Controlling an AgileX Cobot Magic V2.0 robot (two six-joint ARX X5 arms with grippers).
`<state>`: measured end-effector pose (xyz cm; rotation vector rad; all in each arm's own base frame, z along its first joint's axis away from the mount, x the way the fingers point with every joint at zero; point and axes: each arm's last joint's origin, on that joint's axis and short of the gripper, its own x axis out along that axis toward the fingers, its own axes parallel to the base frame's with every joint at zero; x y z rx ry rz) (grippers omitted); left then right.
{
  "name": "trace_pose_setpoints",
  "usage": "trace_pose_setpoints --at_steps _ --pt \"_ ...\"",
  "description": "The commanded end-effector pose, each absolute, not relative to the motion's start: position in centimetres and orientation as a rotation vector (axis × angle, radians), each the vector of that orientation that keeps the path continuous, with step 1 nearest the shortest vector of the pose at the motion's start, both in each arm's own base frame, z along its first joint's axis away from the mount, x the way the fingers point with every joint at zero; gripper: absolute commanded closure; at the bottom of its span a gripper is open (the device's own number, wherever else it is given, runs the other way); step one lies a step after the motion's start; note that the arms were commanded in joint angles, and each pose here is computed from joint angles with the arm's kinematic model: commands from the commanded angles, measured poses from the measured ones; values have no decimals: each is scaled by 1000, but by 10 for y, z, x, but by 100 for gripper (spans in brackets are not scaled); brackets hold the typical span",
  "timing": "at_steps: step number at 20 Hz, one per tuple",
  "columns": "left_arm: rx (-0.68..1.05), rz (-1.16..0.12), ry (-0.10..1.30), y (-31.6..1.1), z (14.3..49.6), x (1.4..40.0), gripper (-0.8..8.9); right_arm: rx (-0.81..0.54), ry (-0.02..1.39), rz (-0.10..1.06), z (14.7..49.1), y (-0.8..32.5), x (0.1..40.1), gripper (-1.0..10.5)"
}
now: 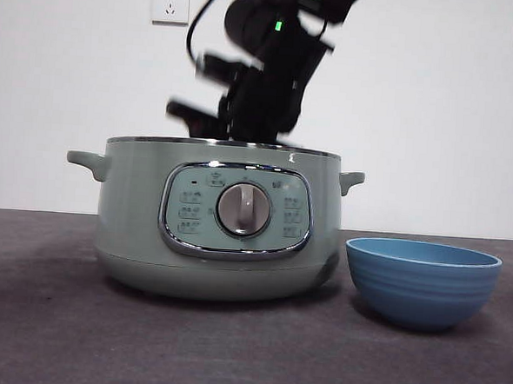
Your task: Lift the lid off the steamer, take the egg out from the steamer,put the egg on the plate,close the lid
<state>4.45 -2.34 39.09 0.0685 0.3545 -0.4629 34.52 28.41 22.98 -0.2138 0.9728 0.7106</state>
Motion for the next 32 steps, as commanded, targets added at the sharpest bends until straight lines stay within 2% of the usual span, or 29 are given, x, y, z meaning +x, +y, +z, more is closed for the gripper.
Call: trace_pose_setpoints --at_steps 1,4,6,8,11,14,16,19,24,32 --pt "57 -466 286 -22 398 42 822 -192 846 736 284 272 328 962" --pt "56 -466 283 -22 398 42 822 -210 741 736 353 238 290 962" --pt "57 -466 284 -22 398 42 822 -267 681 680 392 200 263 962" --pt "57 -466 283 -22 398 42 822 -251 701 609 411 160 250 962" --pt "55 -467 283 -22 398 42 822 -236 779 522 412 115 247 962" --pt "49 -466 285 -22 398 42 822 -150 831 538 393 89 248 962" --pt "49 -466 285 -22 398 42 822 -143 880 514 369 79 250 962" --pt "48 -465 286 -22 398 42 822 -124 948 542 325 80 254 962" --pt "46 -465 292 -22 398 42 822 -41 962 586 262 88 255 962" --pt "47 -466 294 -22 397 42 822 -22 985 596 199 96 248 962"
